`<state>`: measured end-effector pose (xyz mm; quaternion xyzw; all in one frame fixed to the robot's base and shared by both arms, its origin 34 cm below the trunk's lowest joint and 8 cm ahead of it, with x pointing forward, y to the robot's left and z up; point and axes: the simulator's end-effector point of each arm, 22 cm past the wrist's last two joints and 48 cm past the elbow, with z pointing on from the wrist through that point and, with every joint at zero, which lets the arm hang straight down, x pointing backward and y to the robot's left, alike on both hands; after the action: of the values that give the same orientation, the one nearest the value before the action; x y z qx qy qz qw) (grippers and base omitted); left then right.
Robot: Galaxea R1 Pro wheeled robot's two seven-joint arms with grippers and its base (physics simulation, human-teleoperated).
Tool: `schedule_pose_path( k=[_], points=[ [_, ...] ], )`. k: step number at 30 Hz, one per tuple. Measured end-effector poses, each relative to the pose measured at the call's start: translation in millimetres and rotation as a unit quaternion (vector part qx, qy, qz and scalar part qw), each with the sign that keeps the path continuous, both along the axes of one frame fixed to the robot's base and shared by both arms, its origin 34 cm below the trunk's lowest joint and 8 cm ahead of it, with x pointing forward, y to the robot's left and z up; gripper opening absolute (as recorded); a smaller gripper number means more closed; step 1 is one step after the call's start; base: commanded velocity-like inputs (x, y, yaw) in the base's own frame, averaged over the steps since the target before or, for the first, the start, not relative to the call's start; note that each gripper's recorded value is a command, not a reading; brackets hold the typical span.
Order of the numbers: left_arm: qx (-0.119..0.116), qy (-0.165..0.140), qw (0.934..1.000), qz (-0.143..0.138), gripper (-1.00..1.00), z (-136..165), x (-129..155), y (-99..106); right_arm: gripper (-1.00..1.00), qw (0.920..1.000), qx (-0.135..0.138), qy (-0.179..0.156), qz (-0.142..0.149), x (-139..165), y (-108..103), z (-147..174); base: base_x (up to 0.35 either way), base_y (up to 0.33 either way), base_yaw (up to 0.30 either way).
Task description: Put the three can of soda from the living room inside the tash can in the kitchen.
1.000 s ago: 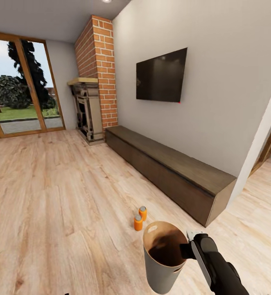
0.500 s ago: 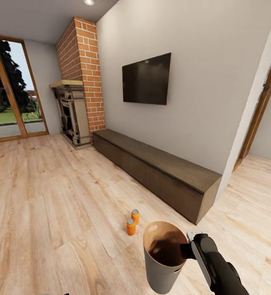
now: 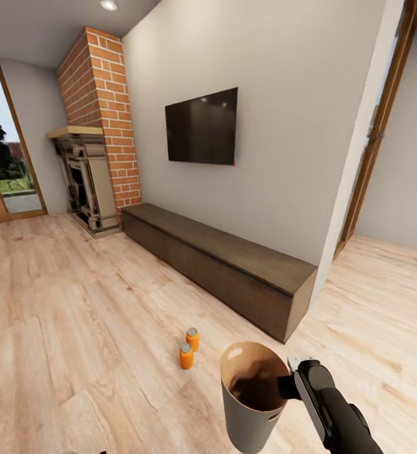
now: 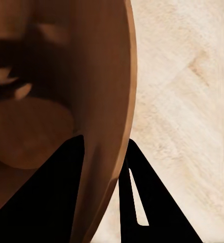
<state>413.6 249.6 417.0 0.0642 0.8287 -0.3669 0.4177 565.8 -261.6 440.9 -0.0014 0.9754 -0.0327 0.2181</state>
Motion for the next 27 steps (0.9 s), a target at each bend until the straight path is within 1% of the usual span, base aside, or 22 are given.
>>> schedule_pose_path(
  k=[3,6,18,21,27],
  points=[
    [0.000,-0.001,1.0000,0.000,1.00,0.4,0.2,0.0,-1.00,1.0000,-0.003,0.001,0.000,-0.6,-1.2,-0.5,0.298,0.116,-0.048],
    [0.000,-0.001,1.0000,0.000,1.00,0.7,0.5,0.0,-1.00,1.0000,0.002,0.001,0.000,-0.6,0.7,-0.6,0.316,0.159,-0.020],
    [0.000,0.002,1.0000,0.000,1.00,-1.2,-0.4,0.0,-1.00,1.0000,0.002,0.004,0.000,-1.5,0.9,-3.4,0.303,0.193,-0.003],
    [0.000,0.003,1.0000,0.000,1.00,-1.8,-0.9,0.0,-1.00,1.0000,0.003,0.005,0.000,-1.6,1.2,-3.9,0.168,0.100,0.000],
    [0.000,0.003,1.0000,0.000,1.00,-2.0,-1.0,0.0,-1.00,1.0000,0.001,0.005,0.000,-1.7,0.5,-4.2,0.074,0.023,0.000]
  ],
)
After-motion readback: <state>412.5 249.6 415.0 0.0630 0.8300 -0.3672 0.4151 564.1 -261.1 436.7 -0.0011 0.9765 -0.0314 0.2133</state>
